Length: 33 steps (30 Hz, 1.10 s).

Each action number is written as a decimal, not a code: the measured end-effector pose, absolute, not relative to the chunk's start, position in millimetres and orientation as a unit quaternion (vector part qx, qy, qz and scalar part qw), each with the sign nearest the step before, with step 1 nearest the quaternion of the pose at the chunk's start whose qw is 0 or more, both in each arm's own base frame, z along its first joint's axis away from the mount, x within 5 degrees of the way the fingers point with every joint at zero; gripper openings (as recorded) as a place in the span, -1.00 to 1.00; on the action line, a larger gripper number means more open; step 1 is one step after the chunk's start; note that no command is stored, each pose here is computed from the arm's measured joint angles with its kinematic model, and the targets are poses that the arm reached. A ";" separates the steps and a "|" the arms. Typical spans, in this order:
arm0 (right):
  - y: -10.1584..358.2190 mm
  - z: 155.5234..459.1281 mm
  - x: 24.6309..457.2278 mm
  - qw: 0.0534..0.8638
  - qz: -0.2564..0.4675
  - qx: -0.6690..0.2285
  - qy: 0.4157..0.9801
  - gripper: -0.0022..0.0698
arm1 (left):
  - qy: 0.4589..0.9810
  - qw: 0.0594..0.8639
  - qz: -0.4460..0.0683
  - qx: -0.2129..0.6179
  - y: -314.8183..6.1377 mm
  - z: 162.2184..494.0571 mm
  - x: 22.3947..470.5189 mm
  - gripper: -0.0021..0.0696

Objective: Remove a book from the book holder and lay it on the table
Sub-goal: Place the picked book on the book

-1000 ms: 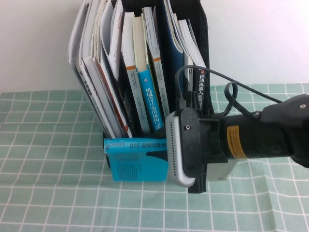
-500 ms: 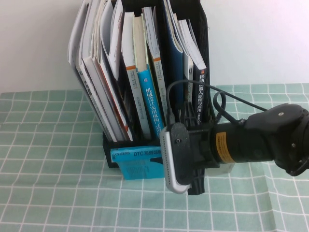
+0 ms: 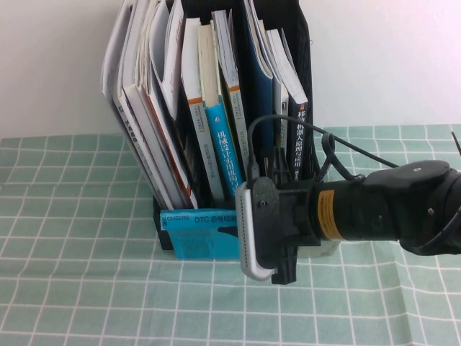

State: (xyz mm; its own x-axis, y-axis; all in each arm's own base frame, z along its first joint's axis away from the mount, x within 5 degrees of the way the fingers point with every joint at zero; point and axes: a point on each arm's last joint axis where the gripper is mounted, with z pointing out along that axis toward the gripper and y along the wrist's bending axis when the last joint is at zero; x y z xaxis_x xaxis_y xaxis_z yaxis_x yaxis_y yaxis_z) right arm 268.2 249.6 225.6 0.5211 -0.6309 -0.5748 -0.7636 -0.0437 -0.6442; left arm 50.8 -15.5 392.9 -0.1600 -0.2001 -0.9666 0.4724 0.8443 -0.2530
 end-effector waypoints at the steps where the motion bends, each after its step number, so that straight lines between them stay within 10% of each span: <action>1: 249.6 225.7 268.3 0.494 0.067 -0.719 0.485 -0.38 | 0.715 0.641 -0.262 0.095 -15.5 392.9 50.8 -0.95; 33: 260.3 204.3 245.5 0.389 0.256 -0.712 0.525 0.08 | 0.704 0.624 -0.331 0.069 -20.6 396.6 47.8 -0.95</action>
State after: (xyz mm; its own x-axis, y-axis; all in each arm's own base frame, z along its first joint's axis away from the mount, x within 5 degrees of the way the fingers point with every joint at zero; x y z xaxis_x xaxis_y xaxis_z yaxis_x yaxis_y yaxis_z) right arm 245.5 260.3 204.3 0.3173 -0.5485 -0.7736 -0.9473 -0.1460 -0.2851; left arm 47.8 -20.6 396.6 -0.2110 -0.3166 -0.9248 0.5109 0.7709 -0.3805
